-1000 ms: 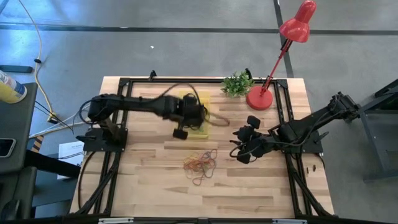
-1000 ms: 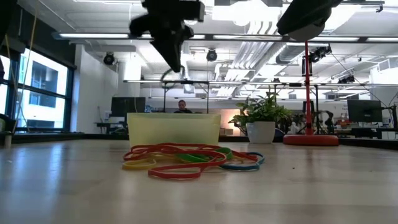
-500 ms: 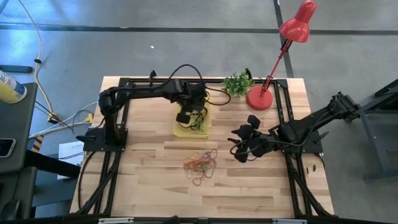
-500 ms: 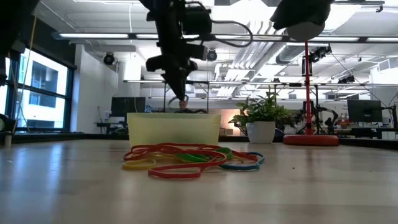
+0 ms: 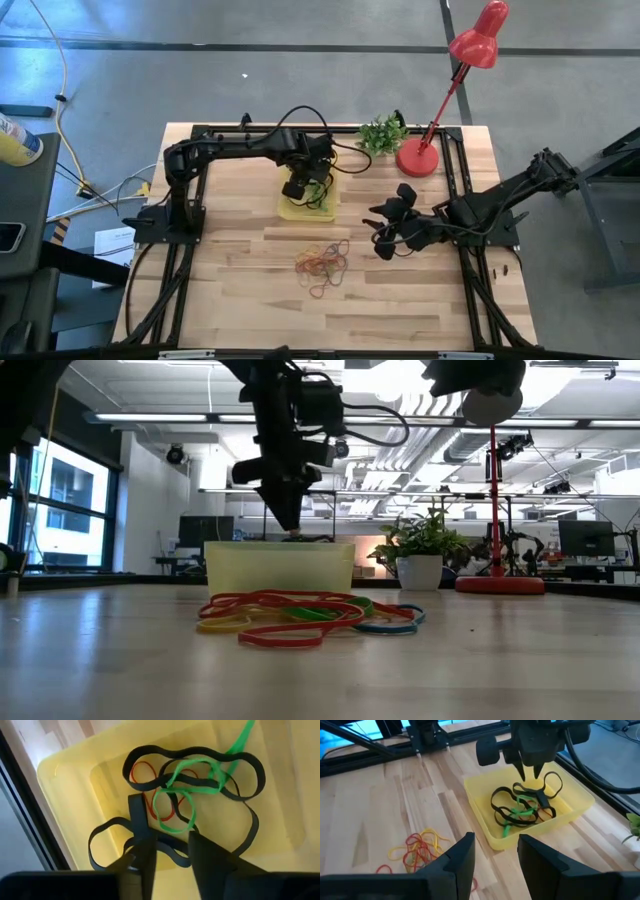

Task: Pick and place rubber bands into bin
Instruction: Put the blue rubber band into the yellow bin

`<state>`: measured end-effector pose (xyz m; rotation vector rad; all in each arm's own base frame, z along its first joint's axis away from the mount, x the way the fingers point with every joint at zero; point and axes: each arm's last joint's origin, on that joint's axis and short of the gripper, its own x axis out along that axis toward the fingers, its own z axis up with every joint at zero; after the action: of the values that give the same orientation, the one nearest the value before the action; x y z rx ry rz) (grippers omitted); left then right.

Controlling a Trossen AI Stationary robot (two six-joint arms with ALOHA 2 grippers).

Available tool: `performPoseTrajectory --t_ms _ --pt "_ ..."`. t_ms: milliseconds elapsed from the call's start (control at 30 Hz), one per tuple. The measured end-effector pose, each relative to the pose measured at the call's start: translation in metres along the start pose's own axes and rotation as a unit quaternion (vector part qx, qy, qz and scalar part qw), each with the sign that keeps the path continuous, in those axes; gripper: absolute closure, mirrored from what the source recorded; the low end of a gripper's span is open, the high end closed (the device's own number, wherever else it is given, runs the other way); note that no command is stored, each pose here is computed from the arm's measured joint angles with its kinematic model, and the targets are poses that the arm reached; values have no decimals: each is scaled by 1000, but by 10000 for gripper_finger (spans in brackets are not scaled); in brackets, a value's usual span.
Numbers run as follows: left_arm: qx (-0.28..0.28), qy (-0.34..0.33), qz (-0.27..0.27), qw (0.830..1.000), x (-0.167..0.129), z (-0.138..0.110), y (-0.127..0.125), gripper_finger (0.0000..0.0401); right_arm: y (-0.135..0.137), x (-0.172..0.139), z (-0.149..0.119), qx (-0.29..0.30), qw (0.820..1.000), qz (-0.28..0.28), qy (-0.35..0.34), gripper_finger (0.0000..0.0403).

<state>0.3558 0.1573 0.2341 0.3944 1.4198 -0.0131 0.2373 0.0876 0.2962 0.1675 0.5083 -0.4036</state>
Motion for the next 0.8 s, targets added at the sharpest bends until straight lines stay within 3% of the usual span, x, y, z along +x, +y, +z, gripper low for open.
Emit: performPoseTrajectory --t_ms 167,400,600,800 --pt "1 0 -17 1000 -4 -3 -2 243 -2 3 4 13 1000 7 -4 263" --pt "0 -13 -55 998 -52 -9 -30 217 -3 12 3 -4 999 24 22 263" --pt "41 -46 -7 998 -107 -3 -77 215 1 34 -8 -32 995 47 80 263" --pt "46 -77 40 995 -140 0 -114 215 2 66 -29 -58 979 64 183 263"
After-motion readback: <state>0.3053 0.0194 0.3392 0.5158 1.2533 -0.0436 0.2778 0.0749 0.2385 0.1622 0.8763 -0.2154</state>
